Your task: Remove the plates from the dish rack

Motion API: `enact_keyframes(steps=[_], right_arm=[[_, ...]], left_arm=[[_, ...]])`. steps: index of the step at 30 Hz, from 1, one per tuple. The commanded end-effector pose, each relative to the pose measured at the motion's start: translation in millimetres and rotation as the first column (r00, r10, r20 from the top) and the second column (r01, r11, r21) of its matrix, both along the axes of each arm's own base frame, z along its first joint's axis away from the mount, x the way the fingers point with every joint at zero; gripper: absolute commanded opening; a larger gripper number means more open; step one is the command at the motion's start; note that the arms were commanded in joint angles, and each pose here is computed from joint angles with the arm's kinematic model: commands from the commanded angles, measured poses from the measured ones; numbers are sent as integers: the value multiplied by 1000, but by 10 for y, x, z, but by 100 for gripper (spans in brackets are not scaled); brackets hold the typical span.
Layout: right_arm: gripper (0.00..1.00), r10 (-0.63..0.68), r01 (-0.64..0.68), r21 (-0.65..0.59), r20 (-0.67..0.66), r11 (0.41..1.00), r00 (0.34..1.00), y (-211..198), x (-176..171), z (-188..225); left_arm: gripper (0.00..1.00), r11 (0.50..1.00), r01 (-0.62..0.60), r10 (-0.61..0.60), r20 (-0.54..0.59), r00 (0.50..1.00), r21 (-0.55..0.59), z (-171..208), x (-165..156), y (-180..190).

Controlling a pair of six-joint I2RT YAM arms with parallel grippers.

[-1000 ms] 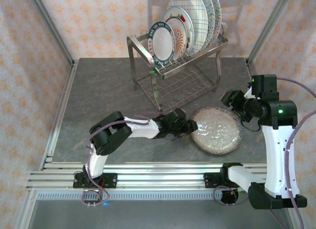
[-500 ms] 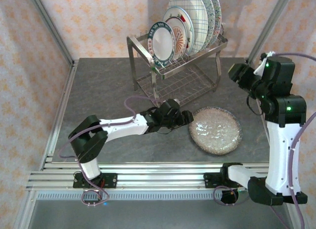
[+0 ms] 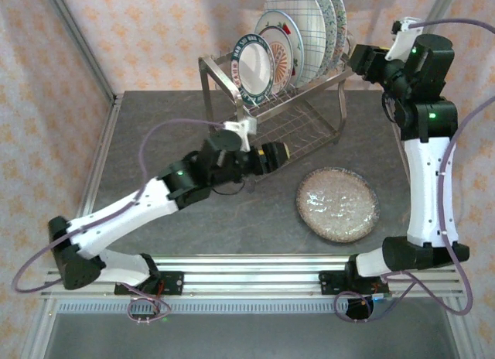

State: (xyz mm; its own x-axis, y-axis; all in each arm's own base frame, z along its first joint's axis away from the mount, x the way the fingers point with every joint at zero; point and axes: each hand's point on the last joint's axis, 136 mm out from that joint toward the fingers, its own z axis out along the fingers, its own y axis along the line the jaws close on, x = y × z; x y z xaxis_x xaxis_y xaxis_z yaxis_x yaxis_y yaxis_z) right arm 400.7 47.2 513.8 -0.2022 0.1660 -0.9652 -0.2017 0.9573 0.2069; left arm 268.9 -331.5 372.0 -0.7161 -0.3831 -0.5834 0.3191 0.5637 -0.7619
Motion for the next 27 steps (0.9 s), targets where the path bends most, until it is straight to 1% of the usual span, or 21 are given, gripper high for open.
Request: enact_keyframes(steps=[1,4,6,8,11,13,15,18,20,27], right_arm=[[57,184,-153,-181,168,971,968,260,-12,327],[57,256,-209,-261,162,943,953,350,69,230],[57,291,-240,-298,139,924,947,391,130,141],[57,316,-265,-316,120,911,941,418,198,74],[56,309,-258,-322,119,911,944,390,286,66],[55,310,-258,-326,118,910,943,370,330,67],[52,303,-252,-325,115,912,946,325,365,67],[50,295,-248,-308,115,918,949,260,412,63],[46,299,-254,-291,120,922,947,241,436,71],[37,342,-309,-243,105,919,934,307,550,32]], left_arm=[[73,999,-44,42,232,972,5,717,-58,300],[74,998,-57,67,356,932,-37,1212,-108,454],[74,996,-70,87,435,896,-56,1495,-151,550],[75,992,-100,125,511,850,-77,1744,-184,673],[76,982,-143,189,596,781,-125,2022,-228,840],[79,971,-177,239,634,735,-161,2142,-241,947],[80,965,-196,261,654,710,-173,2203,-247,998],[81,966,-196,259,666,700,-169,2250,-242,989],[81,969,-179,246,671,700,-169,2274,-251,953],[81,975,-163,224,674,704,-153,2260,-231,880]])
